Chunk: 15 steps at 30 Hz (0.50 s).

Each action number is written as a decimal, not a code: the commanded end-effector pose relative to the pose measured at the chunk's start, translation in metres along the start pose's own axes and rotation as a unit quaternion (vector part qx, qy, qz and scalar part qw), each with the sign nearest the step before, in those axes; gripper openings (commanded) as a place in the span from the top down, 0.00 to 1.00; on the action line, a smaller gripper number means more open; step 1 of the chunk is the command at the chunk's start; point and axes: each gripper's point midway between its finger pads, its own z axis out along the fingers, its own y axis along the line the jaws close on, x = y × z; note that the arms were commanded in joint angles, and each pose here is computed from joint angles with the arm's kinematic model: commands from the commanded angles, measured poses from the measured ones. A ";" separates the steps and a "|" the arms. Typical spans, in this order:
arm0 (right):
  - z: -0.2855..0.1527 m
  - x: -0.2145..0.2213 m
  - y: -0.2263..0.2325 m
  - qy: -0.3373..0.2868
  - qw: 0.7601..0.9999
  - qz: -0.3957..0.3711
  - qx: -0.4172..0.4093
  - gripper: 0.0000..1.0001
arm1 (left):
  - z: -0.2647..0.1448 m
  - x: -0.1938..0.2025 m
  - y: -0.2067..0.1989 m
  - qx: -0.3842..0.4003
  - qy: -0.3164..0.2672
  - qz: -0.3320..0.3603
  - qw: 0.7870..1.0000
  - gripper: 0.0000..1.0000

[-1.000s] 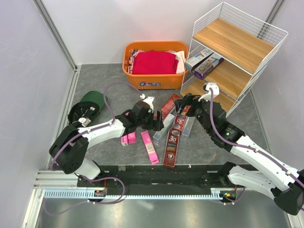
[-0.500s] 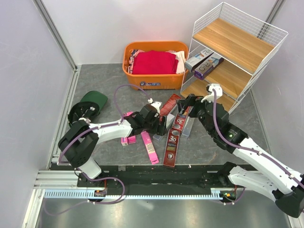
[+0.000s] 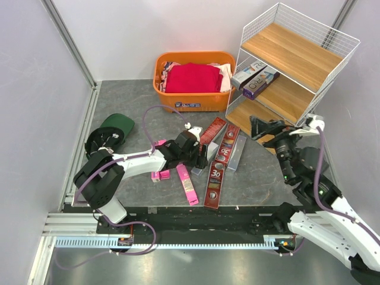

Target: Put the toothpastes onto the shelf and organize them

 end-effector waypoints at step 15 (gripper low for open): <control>-0.016 -0.056 -0.007 -0.073 0.997 0.010 0.029 0.02 | 0.023 0.002 -0.001 -0.028 0.007 0.035 0.999 0.25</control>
